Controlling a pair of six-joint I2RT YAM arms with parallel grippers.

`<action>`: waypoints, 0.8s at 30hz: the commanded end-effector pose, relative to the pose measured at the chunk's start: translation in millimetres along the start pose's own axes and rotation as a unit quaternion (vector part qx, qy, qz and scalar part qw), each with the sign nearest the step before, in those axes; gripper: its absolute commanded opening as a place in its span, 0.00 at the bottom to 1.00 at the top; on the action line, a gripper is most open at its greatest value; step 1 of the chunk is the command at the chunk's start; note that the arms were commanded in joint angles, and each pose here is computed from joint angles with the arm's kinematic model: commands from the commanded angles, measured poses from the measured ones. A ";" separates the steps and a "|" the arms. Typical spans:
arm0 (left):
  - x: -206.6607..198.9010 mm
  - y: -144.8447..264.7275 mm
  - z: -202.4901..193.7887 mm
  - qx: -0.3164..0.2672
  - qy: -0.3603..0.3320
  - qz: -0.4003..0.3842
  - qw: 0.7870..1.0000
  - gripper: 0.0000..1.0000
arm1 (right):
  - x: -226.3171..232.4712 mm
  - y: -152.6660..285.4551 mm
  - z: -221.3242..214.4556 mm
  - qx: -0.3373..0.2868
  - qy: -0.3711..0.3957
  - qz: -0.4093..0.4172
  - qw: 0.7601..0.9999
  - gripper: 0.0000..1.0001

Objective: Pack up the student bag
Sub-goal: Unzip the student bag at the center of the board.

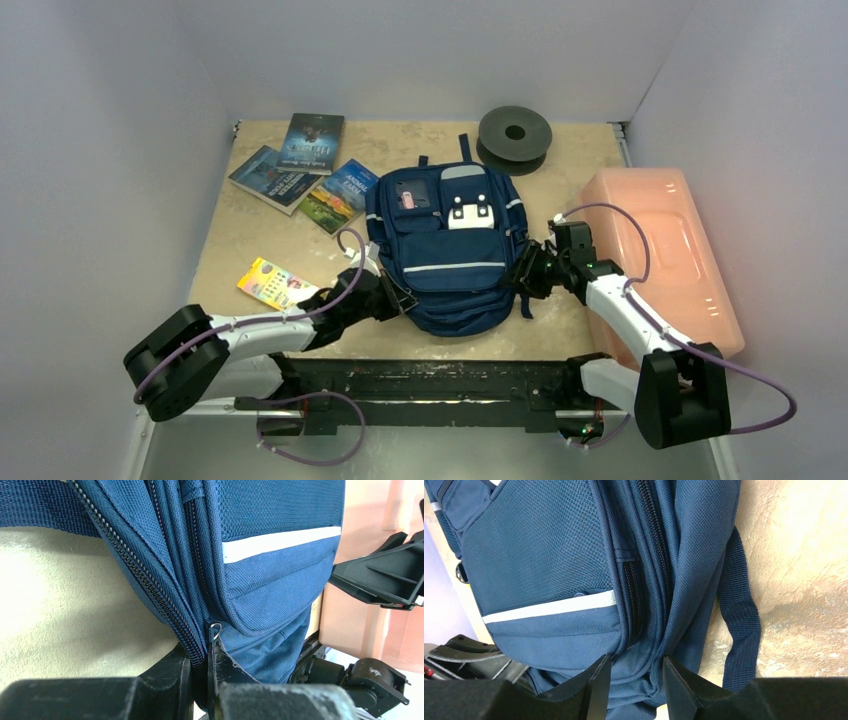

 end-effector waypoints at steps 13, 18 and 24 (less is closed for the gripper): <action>-35.2 -4.2 17.9 -0.018 -0.023 -0.079 0.996 0.00 | 18.2 27.1 -3.6 0.005 0.027 0.032 0.999 0.54; -36.0 -3.3 17.8 -0.017 -0.023 -0.082 0.996 0.00 | 17.0 29.1 -0.8 -0.007 0.038 0.018 0.999 0.55; -37.0 -3.7 17.8 -0.013 -0.025 -0.084 0.996 0.00 | 27.5 11.1 3.9 0.008 -0.002 0.075 0.997 0.56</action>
Point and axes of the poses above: each gripper's point midway between its finger pads, its own y axis back along the fingers, its own x axis along the line the jaws close on, z = x × y, the point moved 8 cm from there along y, back along the fingers, and after that the axes turned 8 degrees about -y, right-handed, at the moved point
